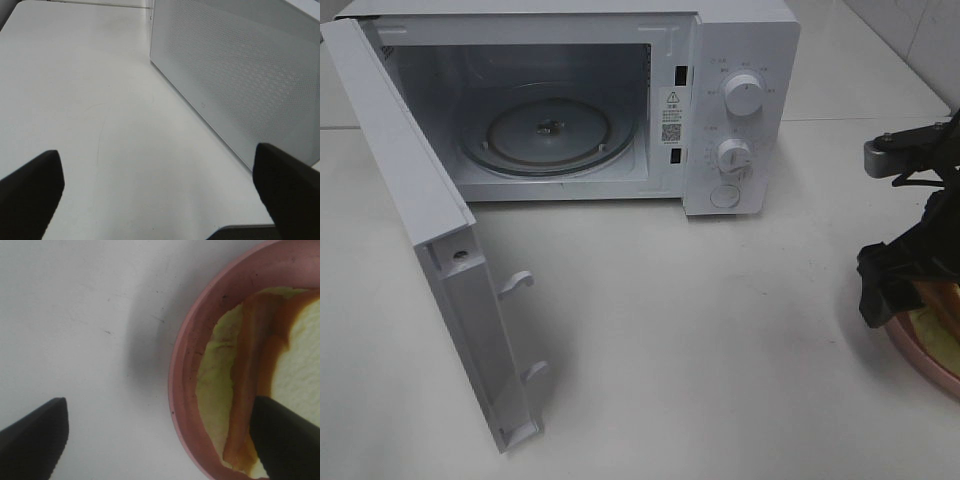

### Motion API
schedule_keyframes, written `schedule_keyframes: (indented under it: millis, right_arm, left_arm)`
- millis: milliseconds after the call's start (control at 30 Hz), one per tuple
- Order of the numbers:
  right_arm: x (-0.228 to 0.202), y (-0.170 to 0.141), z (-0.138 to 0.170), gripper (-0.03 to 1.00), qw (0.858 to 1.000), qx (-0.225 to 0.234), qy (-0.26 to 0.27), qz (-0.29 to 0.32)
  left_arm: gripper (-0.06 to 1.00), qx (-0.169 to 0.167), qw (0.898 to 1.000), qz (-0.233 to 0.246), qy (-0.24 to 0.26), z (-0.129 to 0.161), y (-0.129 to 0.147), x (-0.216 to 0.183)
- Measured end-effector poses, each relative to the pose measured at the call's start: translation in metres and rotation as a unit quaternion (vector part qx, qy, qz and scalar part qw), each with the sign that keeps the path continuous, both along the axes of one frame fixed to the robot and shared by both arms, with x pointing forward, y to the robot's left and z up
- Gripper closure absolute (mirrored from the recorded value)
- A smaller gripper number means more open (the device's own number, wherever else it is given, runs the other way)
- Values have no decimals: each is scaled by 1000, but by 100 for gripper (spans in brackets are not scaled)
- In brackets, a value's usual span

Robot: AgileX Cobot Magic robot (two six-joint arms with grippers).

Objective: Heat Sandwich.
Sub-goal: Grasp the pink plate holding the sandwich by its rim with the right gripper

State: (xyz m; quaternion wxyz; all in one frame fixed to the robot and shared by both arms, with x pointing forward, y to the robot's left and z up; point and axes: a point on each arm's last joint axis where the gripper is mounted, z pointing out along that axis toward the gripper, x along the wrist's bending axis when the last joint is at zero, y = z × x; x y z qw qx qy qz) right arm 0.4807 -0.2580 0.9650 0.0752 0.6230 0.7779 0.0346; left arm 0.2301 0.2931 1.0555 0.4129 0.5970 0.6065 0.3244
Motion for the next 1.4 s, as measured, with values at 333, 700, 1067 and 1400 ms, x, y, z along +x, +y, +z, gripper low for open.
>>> schedule_keyframes:
  millis: [333, 700, 1067, 1400]
  right_arm:
    - [13, -1, -30, 5, 1000, -5, 28, -5]
    - [22, -2, -58, 7, 999, -23, 48, -8]
    - [25, -2, -66, 9, 998, -27, 58, -9]
    - [25, -2, -61, 12, 998, -24, 55, -11]
  left_arm:
    - [-2, 0, 1000, 0, 0, 0, 0, 0]
    - [-2, 0, 1000, 0, 0, 0, 0, 0]
    - [-2, 0, 1000, 0, 0, 0, 0, 0]
    - [-2, 0, 1000, 0, 0, 0, 0, 0]
